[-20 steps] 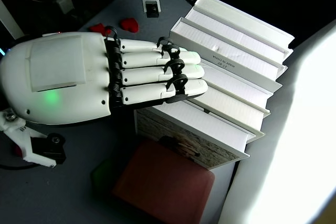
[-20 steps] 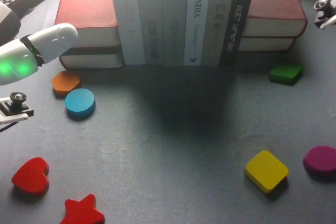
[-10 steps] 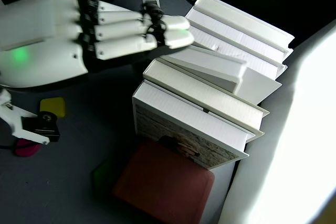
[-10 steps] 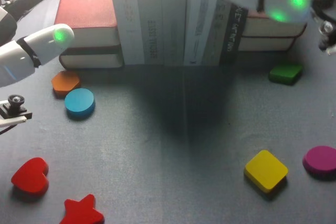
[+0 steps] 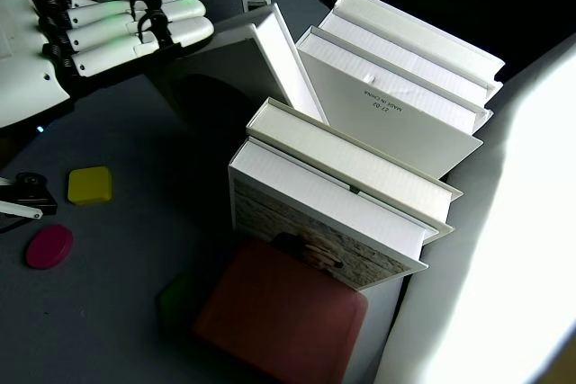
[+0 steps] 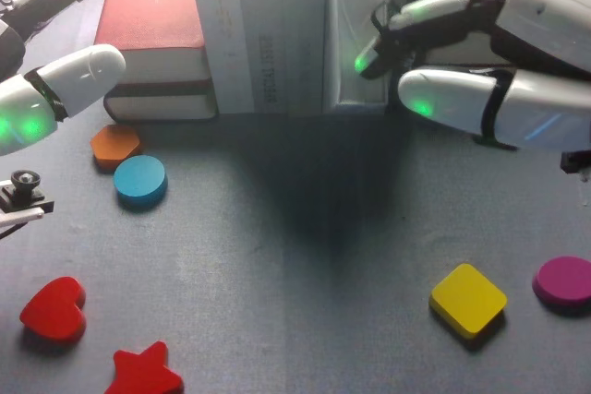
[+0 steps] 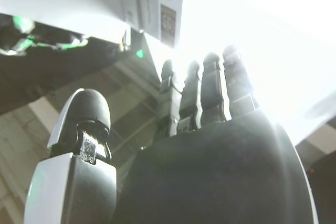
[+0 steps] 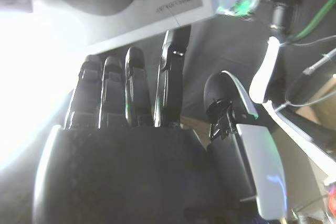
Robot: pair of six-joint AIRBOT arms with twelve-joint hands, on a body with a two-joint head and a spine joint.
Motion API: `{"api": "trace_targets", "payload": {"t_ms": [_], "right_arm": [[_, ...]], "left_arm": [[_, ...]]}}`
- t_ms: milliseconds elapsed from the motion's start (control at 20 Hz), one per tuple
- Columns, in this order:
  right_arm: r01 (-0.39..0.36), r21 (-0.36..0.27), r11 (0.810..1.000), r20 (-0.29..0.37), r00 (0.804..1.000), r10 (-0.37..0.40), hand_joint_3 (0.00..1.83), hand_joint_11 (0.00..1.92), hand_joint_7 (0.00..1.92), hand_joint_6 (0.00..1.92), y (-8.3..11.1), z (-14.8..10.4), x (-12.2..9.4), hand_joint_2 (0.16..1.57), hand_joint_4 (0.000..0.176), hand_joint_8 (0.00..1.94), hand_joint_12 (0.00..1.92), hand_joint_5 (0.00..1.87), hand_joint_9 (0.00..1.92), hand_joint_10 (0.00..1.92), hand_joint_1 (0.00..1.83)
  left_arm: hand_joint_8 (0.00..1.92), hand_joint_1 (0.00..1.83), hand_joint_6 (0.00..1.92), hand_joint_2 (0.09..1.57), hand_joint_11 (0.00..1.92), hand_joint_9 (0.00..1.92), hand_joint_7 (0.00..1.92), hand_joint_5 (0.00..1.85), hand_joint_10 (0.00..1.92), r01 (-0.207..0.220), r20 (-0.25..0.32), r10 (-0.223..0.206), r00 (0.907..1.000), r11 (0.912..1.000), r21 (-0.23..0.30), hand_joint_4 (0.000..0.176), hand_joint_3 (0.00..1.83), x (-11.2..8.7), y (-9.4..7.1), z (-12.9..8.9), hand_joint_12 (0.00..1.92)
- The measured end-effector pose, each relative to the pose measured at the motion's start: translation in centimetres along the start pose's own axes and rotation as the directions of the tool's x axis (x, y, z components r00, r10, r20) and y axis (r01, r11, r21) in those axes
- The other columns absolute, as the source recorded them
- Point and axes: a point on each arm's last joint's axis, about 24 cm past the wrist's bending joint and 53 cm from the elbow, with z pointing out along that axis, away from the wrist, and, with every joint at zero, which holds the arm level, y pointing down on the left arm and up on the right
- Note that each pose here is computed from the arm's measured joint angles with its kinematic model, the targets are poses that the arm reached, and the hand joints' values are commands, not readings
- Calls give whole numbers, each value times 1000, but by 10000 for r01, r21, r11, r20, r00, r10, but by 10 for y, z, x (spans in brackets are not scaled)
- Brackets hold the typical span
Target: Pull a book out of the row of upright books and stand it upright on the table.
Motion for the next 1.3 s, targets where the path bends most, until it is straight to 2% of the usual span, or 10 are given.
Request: {"api": "trace_targets", "payload": {"t_ms": [250,350,450,700,850,950,1000,1100,1250,1300], "right_arm": [[420,-63,9991,-38,9991,-420,0,0,2,6,3,1,-11,1398,22,0,0,12,0,0,399],[695,-114,9975,68,9976,-695,0,0,0,0,6,-1,-26,1263,160,0,0,0,0,0,719],[1195,-166,9927,-184,9926,-1198,0,0,0,0,9,2,-29,1200,175,0,0,0,0,0,814],[2830,-939,9545,-989,9514,-2918,0,11,0,0,38,27,-31,1151,112,0,15,0,0,0,917],[4156,-1395,8988,-1671,8848,-4350,0,9,0,0,55,42,-27,1154,110,0,30,0,0,0,894],[5056,-1753,8447,-2344,8119,-5346,0,0,0,0,58,43,-12,1125,113,0,691,0,0,0,943],[5568,-1980,8067,-2671,7612,-5910,0,0,0,0,59,44,-6,1055,76,0,137,0,0,0,956],[6165,-2289,7534,-2913,6950,-6573,0,47,0,0,64,46,-3,1004,0,0,29,0,0,0,1096],[6694,-2763,6896,-3195,6128,-7228,68,0,0,0,71,51,5,886,14,0,20,0,0,0,1240],[6787,-3047,6682,-3320,5819,-7424,0,11,0,0,72,50,13,961,23,0,483,0,0,0,1264]], "left_arm": [[2,358,0,1372,0,0,65,207,0,2,18,-2,10000,10000,29,0,0,0,-1,0,0],[1,339,0,1372,0,0,53,201,0,6,39,-6,10000,10000,15,13,0,-1,0,0,0],[2,355,5,1367,0,0,58,216,0,7,43,-7,10000,10000,15,37,0,-1,0,0,0],[2,318,2,1366,0,0,54,215,0,1,157,1,9999,9999,-151,66,1,-4,4,-4,0],[0,290,0,1371,0,0,44,203,0,14,403,-3,9992,9996,-291,71,3,-11,8,-8,0],[2,335,3,1368,0,0,50,212,0,4,400,8,9992,9996,-299,57,0,-11,9,-10,0],[0,322,0,1367,0,0,33,195,0,-7,393,19,9992,9995,-304,69,0,-11,9,-10,0],[0,294,0,1365,0,0,12,165,0,-8,401,21,9992,9995,-324,69,0,-11,9,-11,0],[13,361,15,1367,0,0,58,209,0,5,416,8,9991,9995,-323,63,0,-11,10,-11,0],[4,245,4,1358,0,0,41,193,0,9,413,5,9991,9994,-336,69,0,-11,10,-11,0]]}}
